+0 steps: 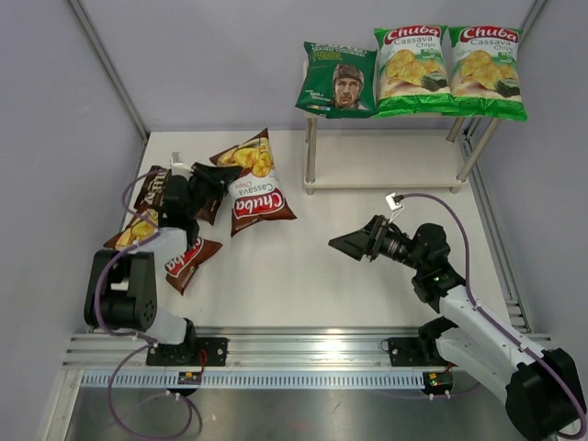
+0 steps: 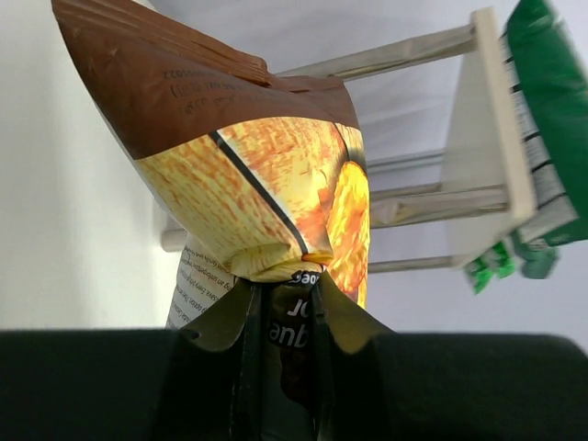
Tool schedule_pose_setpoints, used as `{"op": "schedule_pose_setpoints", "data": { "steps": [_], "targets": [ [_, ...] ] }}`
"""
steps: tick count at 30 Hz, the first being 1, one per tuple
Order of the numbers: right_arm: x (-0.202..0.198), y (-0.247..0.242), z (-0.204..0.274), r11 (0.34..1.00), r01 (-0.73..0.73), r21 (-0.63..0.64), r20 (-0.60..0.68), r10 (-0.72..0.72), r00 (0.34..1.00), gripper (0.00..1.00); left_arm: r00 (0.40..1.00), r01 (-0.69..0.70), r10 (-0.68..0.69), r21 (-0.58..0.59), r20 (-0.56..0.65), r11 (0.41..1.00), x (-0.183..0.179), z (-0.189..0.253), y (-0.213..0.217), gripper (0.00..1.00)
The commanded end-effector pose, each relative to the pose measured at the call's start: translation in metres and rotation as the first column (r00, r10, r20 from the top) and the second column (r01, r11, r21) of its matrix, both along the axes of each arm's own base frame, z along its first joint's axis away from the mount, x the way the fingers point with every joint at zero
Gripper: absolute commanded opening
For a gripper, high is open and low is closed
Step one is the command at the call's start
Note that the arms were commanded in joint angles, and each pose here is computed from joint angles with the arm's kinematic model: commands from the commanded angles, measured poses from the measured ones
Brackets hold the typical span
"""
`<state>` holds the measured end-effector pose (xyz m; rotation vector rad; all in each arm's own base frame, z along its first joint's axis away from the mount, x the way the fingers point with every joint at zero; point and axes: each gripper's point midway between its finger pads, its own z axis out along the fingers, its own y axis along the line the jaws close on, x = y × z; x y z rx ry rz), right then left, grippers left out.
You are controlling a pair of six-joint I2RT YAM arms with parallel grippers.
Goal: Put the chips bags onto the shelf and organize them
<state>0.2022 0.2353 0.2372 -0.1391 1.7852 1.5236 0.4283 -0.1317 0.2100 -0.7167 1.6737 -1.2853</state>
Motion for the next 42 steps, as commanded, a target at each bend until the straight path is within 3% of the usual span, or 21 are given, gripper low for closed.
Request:
{"op": "schedule_pose_setpoints", "data": {
  "steps": [1, 5, 8, 18, 24, 32, 42],
  "targets": [
    [0.007, 0.013, 0.025, 0.995, 0.052, 0.084, 0.083, -0.059, 0.995, 0.98, 0.99, -0.099, 0.117, -0.195, 0.08, 0.976, -0.02, 0.056, 0.014, 0.05],
    [0.007, 0.051, 0.019, 0.992, 0.113, 0.055, 0.122, -0.119, 0.985, 0.99, 0.981, -0.144, 0.177, -0.303, 0.084, 0.942, -0.05, 0.075, 0.021, 0.05],
    [0.017, 0.061, 0.022, 0.981, 0.161, 0.109, 0.12, -0.174, 0.977, 0.99, 0.977, -0.163, 0.2, -0.365, 0.069, 0.917, -0.074, 0.086, 0.022, 0.08],
    [0.003, 0.131, 0.054, 0.986, 0.077, 0.151, 0.299, -0.12, 0.947, 0.99, 0.988, -0.082, 0.134, -0.48, 0.075, 0.874, -0.127, 0.115, 0.007, 0.12],
    [-0.011, 0.152, 0.07, 0.988, 0.037, 0.149, 0.375, -0.091, 0.923, 0.99, 0.994, -0.017, 0.068, -0.486, 0.089, 0.874, -0.147, 0.121, -0.009, 0.12],
    [0.007, 0.153, 0.082, 0.972, 0.134, 0.194, 0.35, -0.196, 0.916, 1.0, 0.992, 0.013, 0.05, -0.496, 0.113, 0.868, -0.17, 0.125, -0.013, 0.12],
    [0.004, 0.148, 0.113, 0.964, 0.131, 0.23, 0.394, -0.215, 0.893, 1.0, 0.995, 0.037, 0.007, -0.414, 0.104, 0.91, -0.179, 0.1, -0.027, 0.13]
  ]
}}
